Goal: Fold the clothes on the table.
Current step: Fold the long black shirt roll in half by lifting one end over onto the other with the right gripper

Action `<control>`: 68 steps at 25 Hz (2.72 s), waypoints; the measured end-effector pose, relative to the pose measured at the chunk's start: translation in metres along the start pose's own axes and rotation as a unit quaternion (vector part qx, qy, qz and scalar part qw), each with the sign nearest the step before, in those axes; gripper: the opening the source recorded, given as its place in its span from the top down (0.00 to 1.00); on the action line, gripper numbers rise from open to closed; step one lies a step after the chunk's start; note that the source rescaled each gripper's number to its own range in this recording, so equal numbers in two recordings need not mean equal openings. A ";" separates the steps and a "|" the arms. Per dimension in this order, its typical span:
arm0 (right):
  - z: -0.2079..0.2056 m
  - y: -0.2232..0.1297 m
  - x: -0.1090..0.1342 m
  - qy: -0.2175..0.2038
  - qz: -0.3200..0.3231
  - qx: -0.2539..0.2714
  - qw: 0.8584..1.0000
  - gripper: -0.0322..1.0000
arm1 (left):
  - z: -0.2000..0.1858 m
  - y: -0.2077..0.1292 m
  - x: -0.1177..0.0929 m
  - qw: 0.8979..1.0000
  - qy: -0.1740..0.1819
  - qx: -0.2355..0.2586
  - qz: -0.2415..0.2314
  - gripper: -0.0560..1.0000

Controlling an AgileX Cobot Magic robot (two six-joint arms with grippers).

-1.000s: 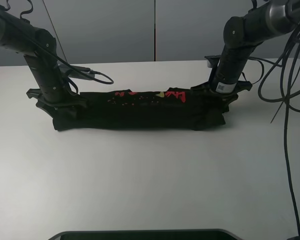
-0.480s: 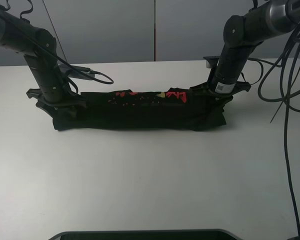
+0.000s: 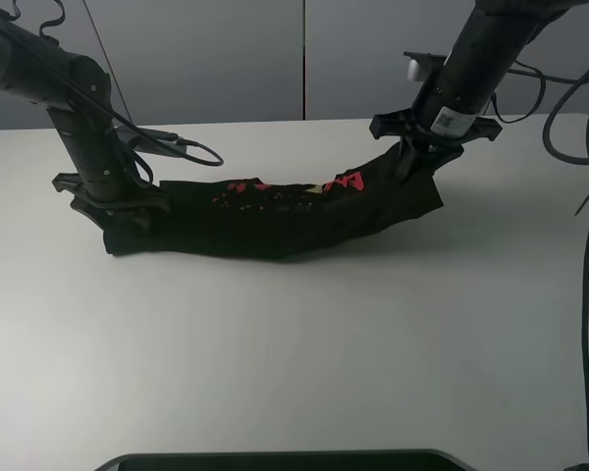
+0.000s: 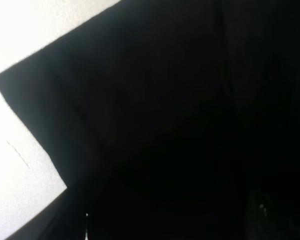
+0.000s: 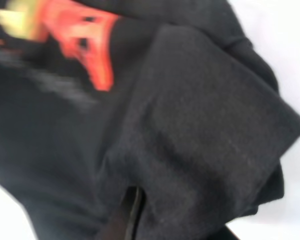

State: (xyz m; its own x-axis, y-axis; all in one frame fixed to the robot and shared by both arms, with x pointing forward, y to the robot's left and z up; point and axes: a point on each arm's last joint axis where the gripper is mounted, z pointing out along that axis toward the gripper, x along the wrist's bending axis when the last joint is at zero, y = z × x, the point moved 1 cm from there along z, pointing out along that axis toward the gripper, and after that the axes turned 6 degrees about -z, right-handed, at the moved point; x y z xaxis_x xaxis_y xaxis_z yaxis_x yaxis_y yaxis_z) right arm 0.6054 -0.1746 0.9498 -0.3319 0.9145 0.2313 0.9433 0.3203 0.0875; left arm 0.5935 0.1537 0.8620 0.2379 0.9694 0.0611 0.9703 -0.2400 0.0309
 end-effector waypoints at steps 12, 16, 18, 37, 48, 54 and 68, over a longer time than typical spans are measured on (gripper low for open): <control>-0.028 0.032 0.059 0.281 -0.007 -0.118 0.952 0.79 | 0.000 0.000 0.000 1.000 0.000 0.001 0.000 0.15; -0.004 0.036 0.080 0.290 -0.020 -0.108 0.951 0.79 | 0.000 0.000 0.000 1.000 0.000 0.001 0.000 0.15; 0.013 0.036 0.093 0.293 -0.025 -0.098 0.951 0.79 | 0.000 0.000 0.000 1.000 0.000 0.001 0.000 0.15; 0.104 0.054 0.114 0.383 0.036 -0.121 0.915 0.79 | 0.000 0.000 0.000 1.000 -0.004 0.001 0.009 0.15; 0.134 0.051 0.134 0.378 0.032 -0.113 0.918 0.79 | 0.000 0.000 0.000 1.000 -0.004 0.001 0.010 0.15; 0.139 0.051 0.133 0.379 0.030 -0.111 0.918 0.79 | 0.000 0.000 0.000 1.000 -0.005 -0.001 0.011 0.15; 0.137 0.050 0.135 0.387 0.024 -0.105 0.916 0.79 | -0.077 0.023 0.002 0.998 -0.010 -0.069 0.005 0.15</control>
State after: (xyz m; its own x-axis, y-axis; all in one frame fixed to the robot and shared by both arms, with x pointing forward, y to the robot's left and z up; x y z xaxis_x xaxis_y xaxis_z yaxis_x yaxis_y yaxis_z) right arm 0.6086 -0.0013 0.8522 -0.2710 0.4504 0.8507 0.9621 0.1540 0.2249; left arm 0.6128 0.1463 0.9394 0.2503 0.9673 0.0413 0.9526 -0.2536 0.1679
